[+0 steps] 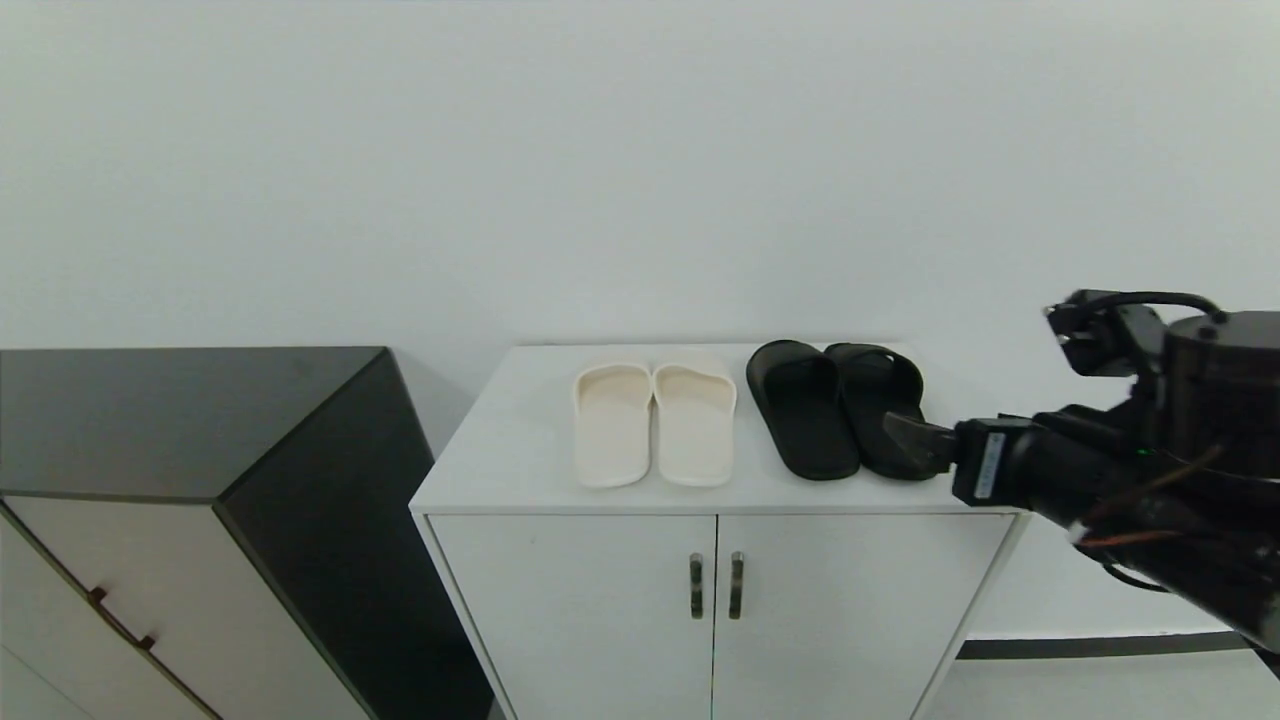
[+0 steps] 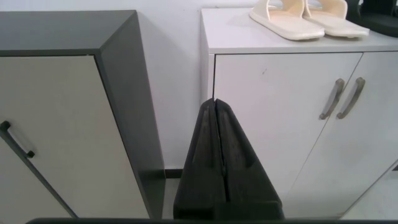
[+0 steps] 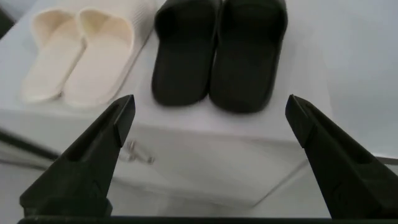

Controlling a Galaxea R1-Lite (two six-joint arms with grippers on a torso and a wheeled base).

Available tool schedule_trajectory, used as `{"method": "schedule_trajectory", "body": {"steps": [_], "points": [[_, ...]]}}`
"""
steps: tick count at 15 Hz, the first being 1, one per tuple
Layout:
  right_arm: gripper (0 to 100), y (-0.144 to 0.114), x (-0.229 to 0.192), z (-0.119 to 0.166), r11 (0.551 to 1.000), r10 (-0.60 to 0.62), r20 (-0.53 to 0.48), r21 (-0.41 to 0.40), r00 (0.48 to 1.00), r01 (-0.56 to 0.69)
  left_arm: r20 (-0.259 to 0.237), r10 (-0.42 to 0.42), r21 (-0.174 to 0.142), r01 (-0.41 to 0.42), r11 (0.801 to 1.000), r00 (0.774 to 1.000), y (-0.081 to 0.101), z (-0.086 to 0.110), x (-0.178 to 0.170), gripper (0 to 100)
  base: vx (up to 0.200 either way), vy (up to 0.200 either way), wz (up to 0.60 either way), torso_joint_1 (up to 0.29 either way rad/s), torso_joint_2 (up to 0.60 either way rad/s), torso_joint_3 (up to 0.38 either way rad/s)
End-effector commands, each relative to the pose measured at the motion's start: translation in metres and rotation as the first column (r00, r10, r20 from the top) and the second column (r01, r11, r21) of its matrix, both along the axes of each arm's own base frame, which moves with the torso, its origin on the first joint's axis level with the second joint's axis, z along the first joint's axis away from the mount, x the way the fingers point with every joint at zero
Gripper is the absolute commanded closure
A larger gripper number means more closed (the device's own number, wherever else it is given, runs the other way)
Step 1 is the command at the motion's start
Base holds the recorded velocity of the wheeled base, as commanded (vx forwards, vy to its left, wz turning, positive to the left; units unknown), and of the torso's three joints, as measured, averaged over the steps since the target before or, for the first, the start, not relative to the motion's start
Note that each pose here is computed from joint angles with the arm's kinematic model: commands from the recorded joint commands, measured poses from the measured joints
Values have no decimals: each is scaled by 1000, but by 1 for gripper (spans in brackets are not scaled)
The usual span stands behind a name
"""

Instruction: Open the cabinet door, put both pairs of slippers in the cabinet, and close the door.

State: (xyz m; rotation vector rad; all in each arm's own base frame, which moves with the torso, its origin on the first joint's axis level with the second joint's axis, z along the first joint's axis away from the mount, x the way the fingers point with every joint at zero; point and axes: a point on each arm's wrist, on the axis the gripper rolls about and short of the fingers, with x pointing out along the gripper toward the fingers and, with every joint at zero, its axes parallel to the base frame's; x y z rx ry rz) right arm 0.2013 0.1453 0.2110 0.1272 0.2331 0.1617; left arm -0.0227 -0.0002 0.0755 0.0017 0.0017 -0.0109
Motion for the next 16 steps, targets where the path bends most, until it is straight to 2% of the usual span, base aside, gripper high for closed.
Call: {"method": "schedule_trajectory", "body": {"steps": [1, 2, 5, 11, 16], "points": [[0, 39, 49, -24, 997, -58, -18, -56, 998, 56, -1, 0, 0, 0, 1000, 1000, 0, 0, 0, 100, 0, 0, 0, 0, 0, 0], [0, 48, 66, -35, 994, -66, -3, -85, 998, 65, -1, 0, 0, 0, 1000, 1000, 0, 0, 0, 100, 0, 0, 0, 0, 0, 0], [0, 50, 103, -61, 983, -118, 48, -133, 992, 124, 0, 0, 0, 0, 1000, 1000, 0, 0, 0, 100, 0, 0, 0, 0, 0, 0], [0, 52, 153, -67, 979, -150, 48, -135, 987, 156, -1, 0, 0, 0, 1000, 1000, 0, 0, 0, 100, 0, 0, 0, 0, 0, 0], [0, 58, 179, -59, 978, -161, 41, -131, 986, 165, -1, 0, 0, 0, 1000, 1000, 0, 0, 0, 100, 0, 0, 0, 0, 0, 0]]}}
